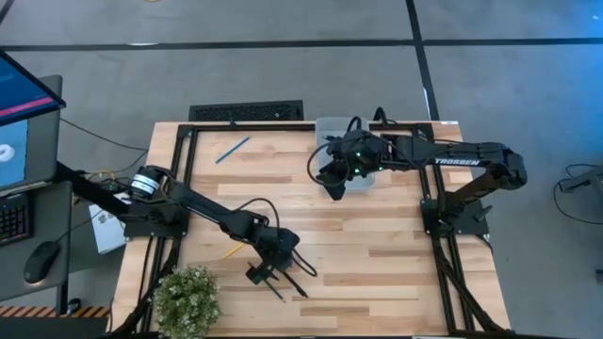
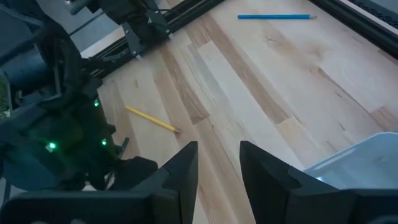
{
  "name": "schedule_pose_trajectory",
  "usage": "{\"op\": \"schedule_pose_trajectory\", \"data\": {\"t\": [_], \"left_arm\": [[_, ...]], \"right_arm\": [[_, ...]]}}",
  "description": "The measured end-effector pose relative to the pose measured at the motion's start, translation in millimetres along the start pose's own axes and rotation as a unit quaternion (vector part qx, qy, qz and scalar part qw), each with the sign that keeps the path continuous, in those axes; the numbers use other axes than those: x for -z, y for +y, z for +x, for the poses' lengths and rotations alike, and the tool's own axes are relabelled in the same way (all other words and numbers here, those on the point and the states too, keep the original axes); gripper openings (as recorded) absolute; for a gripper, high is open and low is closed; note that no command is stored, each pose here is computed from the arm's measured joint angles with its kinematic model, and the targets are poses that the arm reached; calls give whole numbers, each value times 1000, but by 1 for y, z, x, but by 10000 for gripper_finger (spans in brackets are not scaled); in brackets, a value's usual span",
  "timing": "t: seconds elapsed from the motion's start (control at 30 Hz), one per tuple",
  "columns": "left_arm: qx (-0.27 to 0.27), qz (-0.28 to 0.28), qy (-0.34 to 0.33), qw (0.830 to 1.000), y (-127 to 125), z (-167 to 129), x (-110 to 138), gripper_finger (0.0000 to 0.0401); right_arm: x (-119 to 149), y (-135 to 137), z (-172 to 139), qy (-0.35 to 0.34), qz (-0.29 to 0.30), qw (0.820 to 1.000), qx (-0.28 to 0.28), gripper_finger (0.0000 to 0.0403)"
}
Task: Sort pens & pencils
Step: Put the black pen into the top bin
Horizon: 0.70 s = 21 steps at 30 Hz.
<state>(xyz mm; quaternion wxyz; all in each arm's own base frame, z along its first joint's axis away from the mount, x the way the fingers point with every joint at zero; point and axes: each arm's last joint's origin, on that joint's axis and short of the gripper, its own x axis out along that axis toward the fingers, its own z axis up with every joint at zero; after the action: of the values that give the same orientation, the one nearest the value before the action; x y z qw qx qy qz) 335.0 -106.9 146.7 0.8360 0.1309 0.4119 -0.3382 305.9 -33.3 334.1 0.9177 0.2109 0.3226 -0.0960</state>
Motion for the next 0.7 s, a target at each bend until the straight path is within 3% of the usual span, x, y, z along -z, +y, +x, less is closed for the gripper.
{"op": "schedule_pose_trajectory", "data": {"t": [0.33, 0.7], "left_arm": [[-59, -12, 50, 997, -1, 25, 10, 262], [-73, -42, 57, 995, -8, 29, 9, 262]], "right_arm": [[5, 11, 0, 7, -13, 1000, -16, 143], [12, 24, 0, 18, -27, 999, -30, 143]]}}
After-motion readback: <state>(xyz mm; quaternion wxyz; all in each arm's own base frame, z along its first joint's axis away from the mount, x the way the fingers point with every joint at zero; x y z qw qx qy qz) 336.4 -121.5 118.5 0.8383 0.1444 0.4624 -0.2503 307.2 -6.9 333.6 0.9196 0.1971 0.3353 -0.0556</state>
